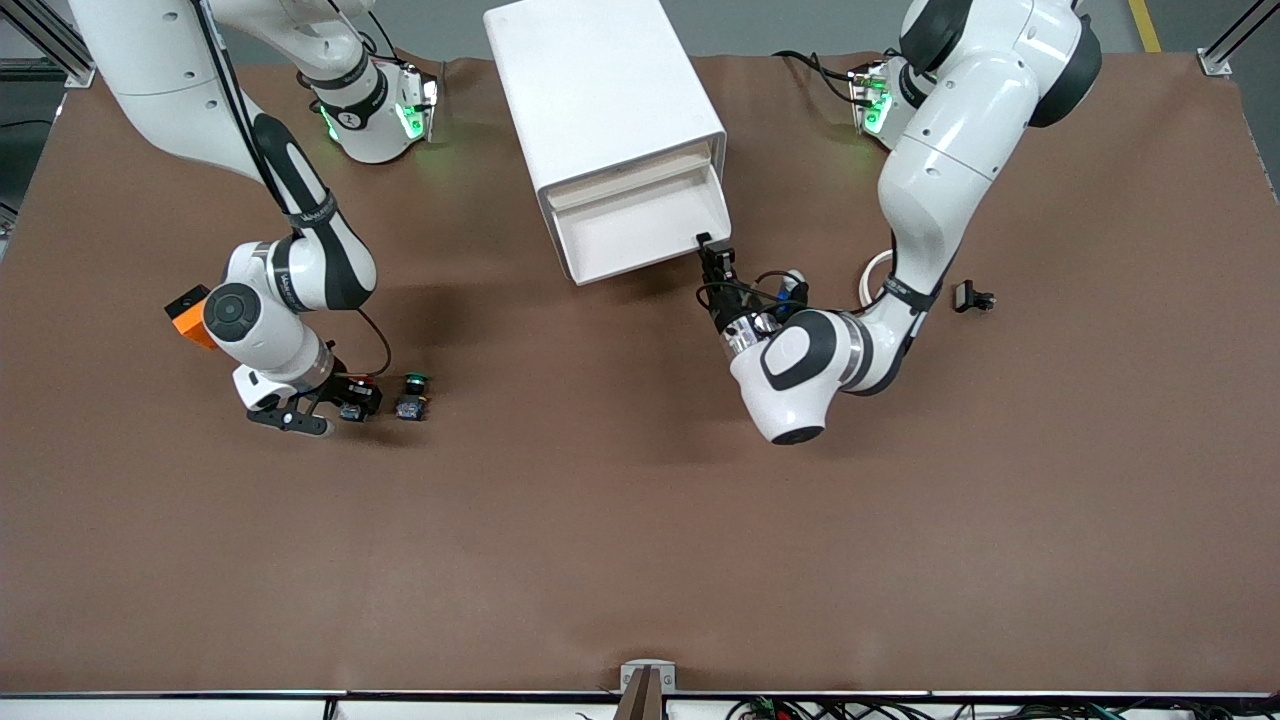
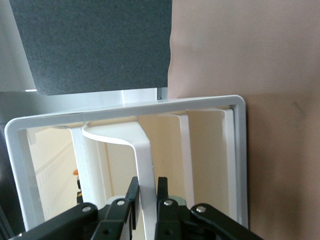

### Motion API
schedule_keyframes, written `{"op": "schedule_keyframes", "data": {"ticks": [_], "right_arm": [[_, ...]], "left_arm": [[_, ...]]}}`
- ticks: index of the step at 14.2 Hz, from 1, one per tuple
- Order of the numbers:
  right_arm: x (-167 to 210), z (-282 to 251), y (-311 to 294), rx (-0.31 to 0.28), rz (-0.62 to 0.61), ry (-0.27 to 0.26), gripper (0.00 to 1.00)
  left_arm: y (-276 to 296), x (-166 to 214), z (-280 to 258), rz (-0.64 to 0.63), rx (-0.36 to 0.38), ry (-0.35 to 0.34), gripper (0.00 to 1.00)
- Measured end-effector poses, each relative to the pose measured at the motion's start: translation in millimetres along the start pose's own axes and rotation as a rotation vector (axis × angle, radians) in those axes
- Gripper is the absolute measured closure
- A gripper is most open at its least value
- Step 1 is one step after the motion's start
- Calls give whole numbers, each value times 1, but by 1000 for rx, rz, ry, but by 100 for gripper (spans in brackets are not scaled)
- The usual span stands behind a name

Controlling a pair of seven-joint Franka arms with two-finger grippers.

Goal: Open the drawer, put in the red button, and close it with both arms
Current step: 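Pull the drawer open with the left gripper while the right gripper grasps the button, then carry the red button with the right gripper over the open drawer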

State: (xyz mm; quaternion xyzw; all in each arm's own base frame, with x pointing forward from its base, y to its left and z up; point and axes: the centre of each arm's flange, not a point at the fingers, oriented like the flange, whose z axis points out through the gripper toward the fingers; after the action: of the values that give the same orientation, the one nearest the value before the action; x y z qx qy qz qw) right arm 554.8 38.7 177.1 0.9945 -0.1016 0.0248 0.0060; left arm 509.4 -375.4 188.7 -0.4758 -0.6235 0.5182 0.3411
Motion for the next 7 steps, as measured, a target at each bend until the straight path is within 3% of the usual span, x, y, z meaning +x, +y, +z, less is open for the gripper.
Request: {"op": "schedule_keyframes", "data": {"ticks": [1,5,7], "right_arm": [[0,0,0,0,1,0,60],[6,-7,-2,1,7,1,59],[20,-31,-5,-11,17,-48,59]], "left_arm": [[1,3,-6,0,-3,-11,83],[2,11,-22,-1,-12,-43,82],[1,13,-29,2,-16,-58,82]]}}
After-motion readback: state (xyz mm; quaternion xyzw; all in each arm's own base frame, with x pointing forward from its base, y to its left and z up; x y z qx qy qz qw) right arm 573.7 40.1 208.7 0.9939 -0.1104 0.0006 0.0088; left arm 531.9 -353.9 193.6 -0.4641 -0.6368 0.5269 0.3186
